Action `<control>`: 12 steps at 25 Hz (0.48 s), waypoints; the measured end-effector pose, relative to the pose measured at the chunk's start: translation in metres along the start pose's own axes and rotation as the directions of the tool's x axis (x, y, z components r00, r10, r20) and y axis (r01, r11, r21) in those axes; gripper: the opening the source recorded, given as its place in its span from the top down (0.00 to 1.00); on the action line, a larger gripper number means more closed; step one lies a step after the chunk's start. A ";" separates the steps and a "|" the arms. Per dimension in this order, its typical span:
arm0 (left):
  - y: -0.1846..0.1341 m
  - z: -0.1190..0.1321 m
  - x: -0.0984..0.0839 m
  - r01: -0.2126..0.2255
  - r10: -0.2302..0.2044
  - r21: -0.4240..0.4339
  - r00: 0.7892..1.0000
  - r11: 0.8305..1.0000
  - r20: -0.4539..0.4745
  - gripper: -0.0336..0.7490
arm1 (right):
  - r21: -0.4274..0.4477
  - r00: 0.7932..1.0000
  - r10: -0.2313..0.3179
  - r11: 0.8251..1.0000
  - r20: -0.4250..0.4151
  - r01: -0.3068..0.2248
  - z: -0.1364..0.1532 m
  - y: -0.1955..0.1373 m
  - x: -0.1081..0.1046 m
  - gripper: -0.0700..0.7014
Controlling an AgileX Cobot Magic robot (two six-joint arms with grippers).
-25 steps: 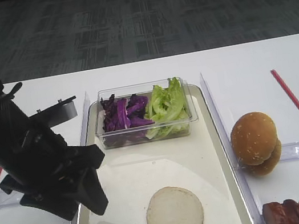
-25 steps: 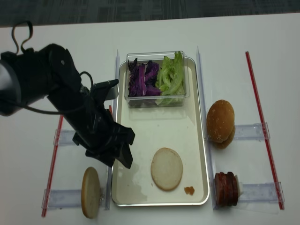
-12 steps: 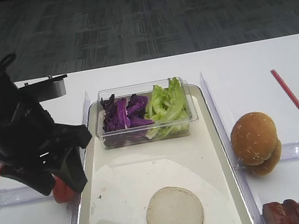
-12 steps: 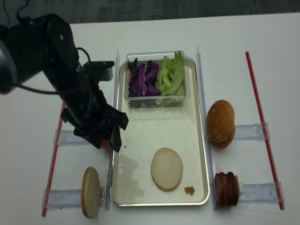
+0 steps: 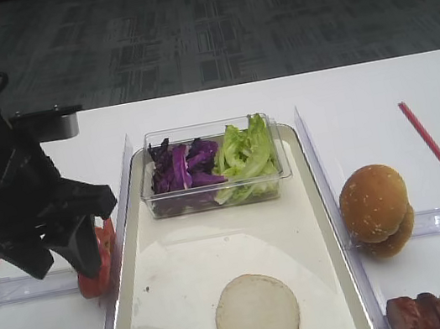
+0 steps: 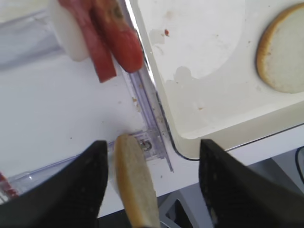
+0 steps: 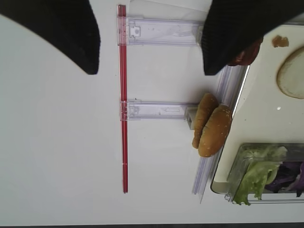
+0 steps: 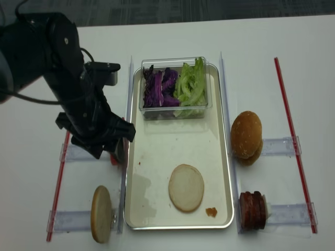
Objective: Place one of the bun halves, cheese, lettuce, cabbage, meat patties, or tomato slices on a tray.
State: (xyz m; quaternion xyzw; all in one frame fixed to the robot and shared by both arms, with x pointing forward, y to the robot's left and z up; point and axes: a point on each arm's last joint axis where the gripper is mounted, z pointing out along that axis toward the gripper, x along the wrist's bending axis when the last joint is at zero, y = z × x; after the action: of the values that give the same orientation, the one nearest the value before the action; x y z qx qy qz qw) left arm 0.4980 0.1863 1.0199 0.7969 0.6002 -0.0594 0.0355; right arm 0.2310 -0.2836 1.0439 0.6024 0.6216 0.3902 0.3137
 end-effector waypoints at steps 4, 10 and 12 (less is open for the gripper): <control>-0.005 -0.011 0.004 -0.027 0.025 -0.038 0.998 0.999 -0.055 0.41 | 0.000 1.000 0.000 1.000 0.000 0.000 0.000 0.000 0.000 0.30; -0.010 -0.022 0.013 -0.032 0.024 -0.073 0.994 0.997 -0.108 0.41 | 0.000 1.000 0.000 1.000 0.000 0.000 0.000 0.000 0.000 0.30; -0.011 -0.024 0.016 -0.023 0.014 -0.077 0.993 0.997 -0.114 0.41 | -0.002 1.000 0.000 1.000 0.000 0.000 0.000 0.000 0.000 0.30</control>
State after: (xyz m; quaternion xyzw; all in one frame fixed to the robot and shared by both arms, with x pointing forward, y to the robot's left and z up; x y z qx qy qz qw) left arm 0.4936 0.2077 1.0416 0.8024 0.5958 0.0096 0.0331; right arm 0.2311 -0.2836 1.0440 0.6021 0.6213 0.3907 0.3143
